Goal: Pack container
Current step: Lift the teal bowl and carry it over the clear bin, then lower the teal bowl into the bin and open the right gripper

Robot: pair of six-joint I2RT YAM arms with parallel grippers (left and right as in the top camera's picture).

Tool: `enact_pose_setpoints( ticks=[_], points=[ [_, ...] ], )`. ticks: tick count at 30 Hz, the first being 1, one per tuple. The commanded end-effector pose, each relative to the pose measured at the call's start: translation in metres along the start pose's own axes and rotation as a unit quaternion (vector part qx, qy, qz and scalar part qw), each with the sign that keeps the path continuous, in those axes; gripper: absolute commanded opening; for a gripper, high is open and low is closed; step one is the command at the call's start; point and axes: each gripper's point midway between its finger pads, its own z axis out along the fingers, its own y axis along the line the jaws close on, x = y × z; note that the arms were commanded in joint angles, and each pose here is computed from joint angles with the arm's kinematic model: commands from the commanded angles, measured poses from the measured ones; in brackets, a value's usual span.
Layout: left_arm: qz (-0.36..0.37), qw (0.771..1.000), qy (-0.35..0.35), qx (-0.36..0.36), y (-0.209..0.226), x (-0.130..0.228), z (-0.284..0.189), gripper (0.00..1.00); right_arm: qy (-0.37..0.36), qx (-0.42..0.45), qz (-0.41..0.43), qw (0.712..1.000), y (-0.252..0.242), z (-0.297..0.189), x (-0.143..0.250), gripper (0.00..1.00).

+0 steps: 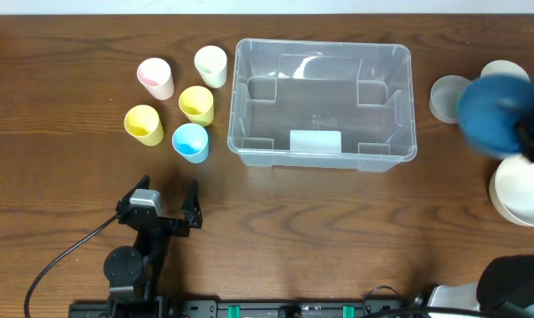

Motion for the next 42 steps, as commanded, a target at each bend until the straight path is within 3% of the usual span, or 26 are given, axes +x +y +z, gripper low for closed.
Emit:
enact_pose_setpoints(
  ticks=[1,7,13,16,20,25,33,42],
  points=[
    [-0.008,1.0,0.022,-0.002,0.003,0.015,0.001,0.98,-0.021,-0.075,-0.007,0.997,0.022,-0.053,-0.003,0.02],
    [-0.008,1.0,0.022,-0.002,0.003,0.015,0.001,0.98,-0.019,-0.205,-0.13,0.97,0.08,-0.115,0.051,0.01],
    [-0.008,1.0,0.022,-0.002,0.003,0.015,0.001,0.98,-0.01,-0.294,-0.298,0.908,0.157,-0.143,0.16,0.02],
    [-0.008,1.0,0.022,-0.002,0.003,0.015,0.001,0.98,-0.024,-0.294,-0.354,0.887,0.187,-0.135,0.211,0.02],
    [-0.008,1.0,0.022,-0.002,0.003,0.015,0.001,0.98,-0.03,-0.243,-0.356,0.902,0.206,-0.1,0.248,0.01],
    [-0.008,1.0,0.022,-0.002,0.003,0.015,0.001,0.98,0.013,-0.189,-0.372,0.909,0.219,-0.045,0.277,0.02],
    [-0.008,1.0,0.022,-0.002,0.003,0.015,0.001,0.98,0.071,-0.123,-0.389,0.91,0.225,0.025,0.306,0.02],
    [-0.008,1.0,0.022,-0.002,0.003,0.015,0.001,0.98,0.088,-0.07,-0.389,0.915,0.225,0.079,0.318,0.02]
  ],
)
